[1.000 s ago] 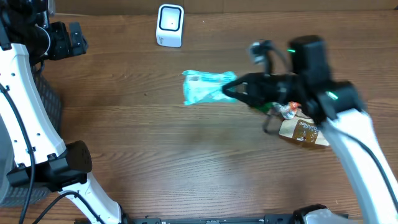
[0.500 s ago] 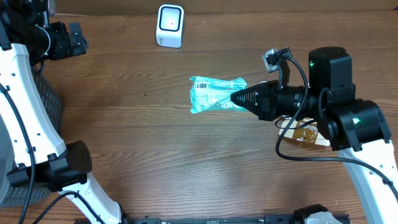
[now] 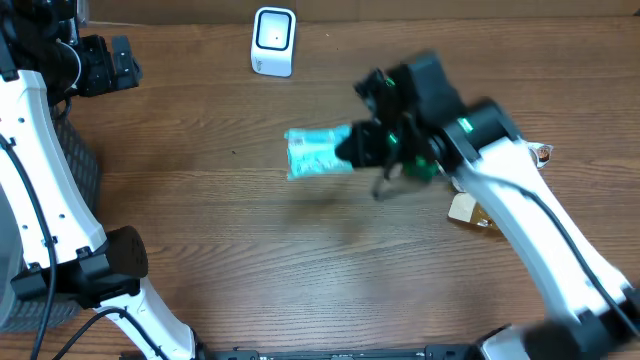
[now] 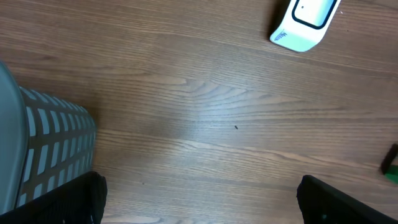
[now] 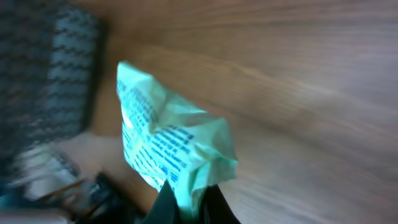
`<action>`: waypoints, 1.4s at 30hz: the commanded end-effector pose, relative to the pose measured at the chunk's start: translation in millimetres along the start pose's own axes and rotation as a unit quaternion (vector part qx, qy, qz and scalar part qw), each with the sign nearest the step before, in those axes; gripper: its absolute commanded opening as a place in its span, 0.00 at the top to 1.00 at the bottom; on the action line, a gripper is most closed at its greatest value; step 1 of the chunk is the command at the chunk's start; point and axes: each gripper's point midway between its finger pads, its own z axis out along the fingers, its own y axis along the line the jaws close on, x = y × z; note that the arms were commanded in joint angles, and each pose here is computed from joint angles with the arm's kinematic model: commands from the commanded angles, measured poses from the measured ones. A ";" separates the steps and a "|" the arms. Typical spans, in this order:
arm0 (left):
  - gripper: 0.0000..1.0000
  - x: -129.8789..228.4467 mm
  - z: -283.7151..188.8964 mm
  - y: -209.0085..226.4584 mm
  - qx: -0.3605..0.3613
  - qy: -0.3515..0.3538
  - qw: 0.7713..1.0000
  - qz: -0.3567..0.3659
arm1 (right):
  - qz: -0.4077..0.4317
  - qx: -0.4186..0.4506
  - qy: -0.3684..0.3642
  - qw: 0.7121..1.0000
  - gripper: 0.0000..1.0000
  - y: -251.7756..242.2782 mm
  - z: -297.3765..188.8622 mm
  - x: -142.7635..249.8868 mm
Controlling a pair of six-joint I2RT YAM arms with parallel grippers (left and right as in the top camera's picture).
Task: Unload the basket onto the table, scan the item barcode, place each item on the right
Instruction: 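Lift the wipes pouch and swing it toward the white scanner, then hold the wipes pouch barcode in front of the white scanner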
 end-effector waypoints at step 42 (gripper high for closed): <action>0.01 -1.7 -8.8 -3.0 0.000 -0.012 1.000 0.010 | -0.583 0.462 -0.250 0.620 0.96 -19.0 113.4 -288.4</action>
